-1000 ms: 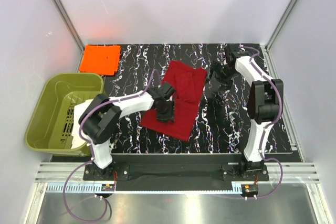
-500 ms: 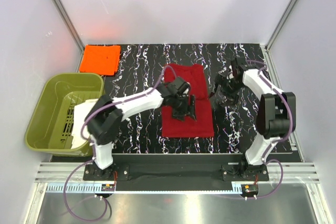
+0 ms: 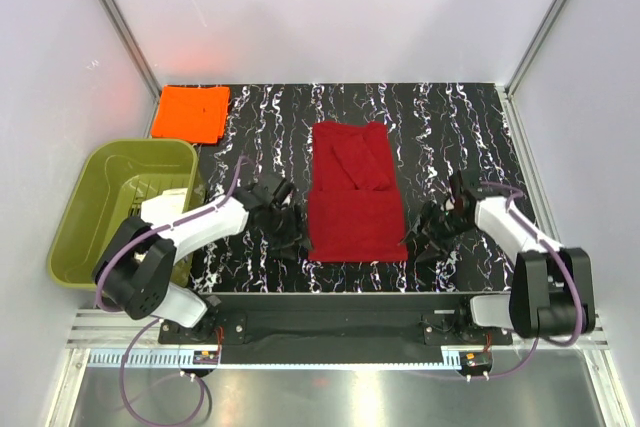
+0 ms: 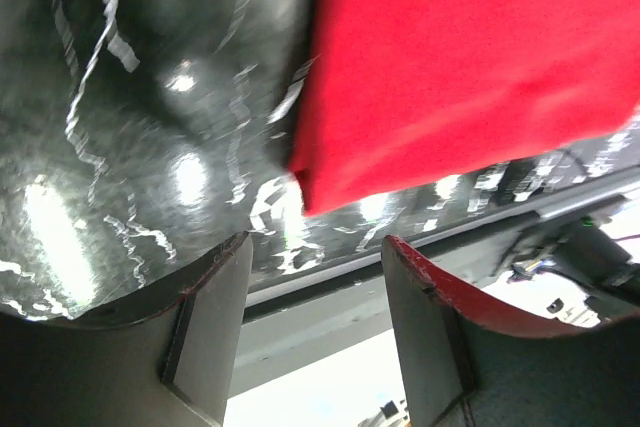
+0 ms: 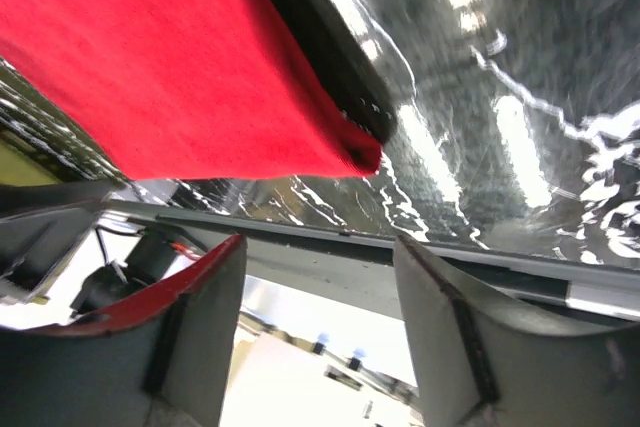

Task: Fold and stack the t-shirts
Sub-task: Fold the tshirt

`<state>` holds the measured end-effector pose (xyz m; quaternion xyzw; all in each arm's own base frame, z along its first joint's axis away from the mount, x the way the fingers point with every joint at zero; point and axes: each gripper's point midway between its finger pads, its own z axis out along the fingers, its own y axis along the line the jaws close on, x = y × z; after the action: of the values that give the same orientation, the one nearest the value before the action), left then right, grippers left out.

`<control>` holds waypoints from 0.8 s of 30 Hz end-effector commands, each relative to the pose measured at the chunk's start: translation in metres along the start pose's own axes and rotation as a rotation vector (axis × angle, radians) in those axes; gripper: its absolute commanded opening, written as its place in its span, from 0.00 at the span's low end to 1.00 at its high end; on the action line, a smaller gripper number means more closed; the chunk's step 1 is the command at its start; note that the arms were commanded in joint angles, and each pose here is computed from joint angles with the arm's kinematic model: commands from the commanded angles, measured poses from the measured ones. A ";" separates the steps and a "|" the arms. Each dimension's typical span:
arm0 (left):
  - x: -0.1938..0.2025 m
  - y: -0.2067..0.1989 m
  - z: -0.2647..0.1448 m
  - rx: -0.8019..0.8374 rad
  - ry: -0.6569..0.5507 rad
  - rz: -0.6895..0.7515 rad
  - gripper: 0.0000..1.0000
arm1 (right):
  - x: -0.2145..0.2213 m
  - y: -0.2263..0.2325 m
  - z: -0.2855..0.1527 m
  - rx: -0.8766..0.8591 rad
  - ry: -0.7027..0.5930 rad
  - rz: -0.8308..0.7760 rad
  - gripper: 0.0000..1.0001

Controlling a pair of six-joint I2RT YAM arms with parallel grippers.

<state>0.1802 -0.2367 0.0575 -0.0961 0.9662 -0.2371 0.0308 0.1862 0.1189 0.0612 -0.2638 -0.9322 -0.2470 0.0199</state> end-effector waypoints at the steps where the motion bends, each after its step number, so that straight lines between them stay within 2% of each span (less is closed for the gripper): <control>1: -0.001 -0.009 0.002 0.054 -0.025 -0.047 0.60 | 0.003 0.011 0.001 -0.092 -0.036 0.042 0.65; 11: 0.010 0.002 0.023 0.085 0.014 -0.133 0.62 | 0.006 -0.010 0.030 -0.065 -0.009 0.083 0.67; 16: 0.017 0.008 0.035 0.097 0.038 -0.182 0.61 | -0.004 -0.004 0.033 -0.105 -0.052 0.070 0.66; 19: 0.016 0.012 0.037 0.089 0.024 -0.205 0.61 | -0.009 -0.008 0.035 -0.086 -0.075 0.072 0.62; 21: 0.018 0.015 0.039 0.084 0.026 -0.231 0.61 | -0.010 -0.009 0.038 -0.087 -0.079 0.073 0.55; 24: 0.020 0.019 0.041 0.079 0.025 -0.255 0.59 | -0.011 -0.010 0.041 -0.085 -0.079 0.078 0.53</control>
<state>0.1660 -0.2498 0.0259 -0.1922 0.9362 -0.2941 -0.0037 0.1876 0.1264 0.0237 -0.3058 -0.9106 -0.2779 -0.0060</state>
